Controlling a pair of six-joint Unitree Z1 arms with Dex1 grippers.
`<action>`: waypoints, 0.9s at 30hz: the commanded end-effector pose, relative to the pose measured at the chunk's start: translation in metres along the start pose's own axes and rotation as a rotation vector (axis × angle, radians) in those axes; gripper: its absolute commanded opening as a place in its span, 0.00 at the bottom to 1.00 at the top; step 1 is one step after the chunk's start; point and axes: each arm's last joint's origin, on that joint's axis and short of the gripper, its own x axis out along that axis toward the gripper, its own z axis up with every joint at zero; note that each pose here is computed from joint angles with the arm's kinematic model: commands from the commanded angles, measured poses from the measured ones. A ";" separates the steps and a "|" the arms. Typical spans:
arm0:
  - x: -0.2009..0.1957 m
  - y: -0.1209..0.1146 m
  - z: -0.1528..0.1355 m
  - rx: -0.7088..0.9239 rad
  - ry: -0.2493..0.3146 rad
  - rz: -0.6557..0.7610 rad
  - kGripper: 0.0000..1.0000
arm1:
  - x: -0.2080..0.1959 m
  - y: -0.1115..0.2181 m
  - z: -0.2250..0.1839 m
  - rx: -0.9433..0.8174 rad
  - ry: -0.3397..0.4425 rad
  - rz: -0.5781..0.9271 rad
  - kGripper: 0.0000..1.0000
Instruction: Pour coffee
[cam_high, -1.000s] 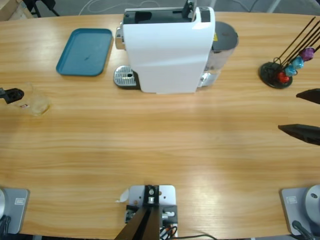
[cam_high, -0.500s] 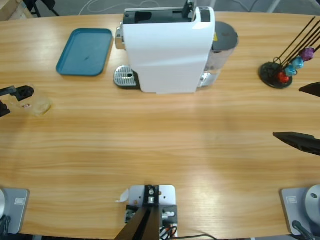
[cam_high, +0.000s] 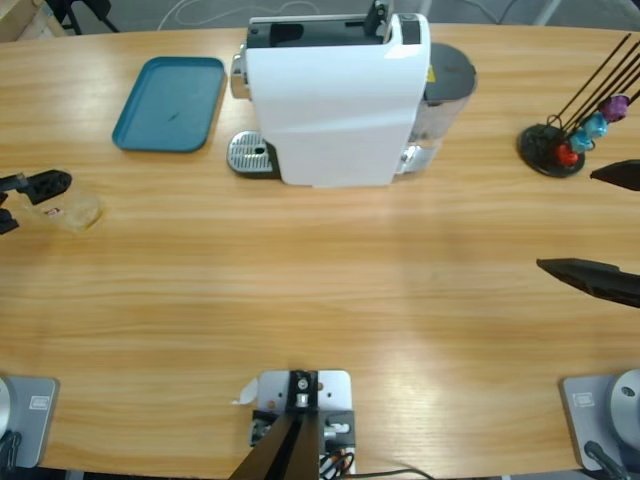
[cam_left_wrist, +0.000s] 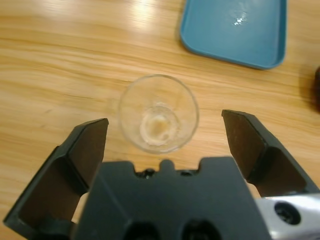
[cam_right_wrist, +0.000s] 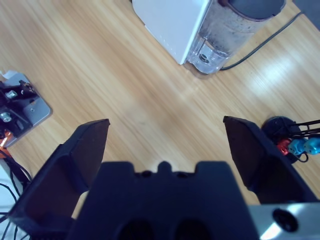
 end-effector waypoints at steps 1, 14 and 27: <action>0.010 0.003 -0.015 0.050 0.055 0.014 0.99 | 0.013 0.003 -0.007 -0.020 0.048 -0.005 1.00; 0.031 -0.003 -0.018 0.051 0.062 0.039 1.00 | 0.014 0.003 -0.006 -0.021 0.054 -0.005 1.00; 0.041 -0.001 -0.023 0.061 0.029 0.031 1.00 | 0.018 0.004 -0.003 -0.025 0.064 -0.002 1.00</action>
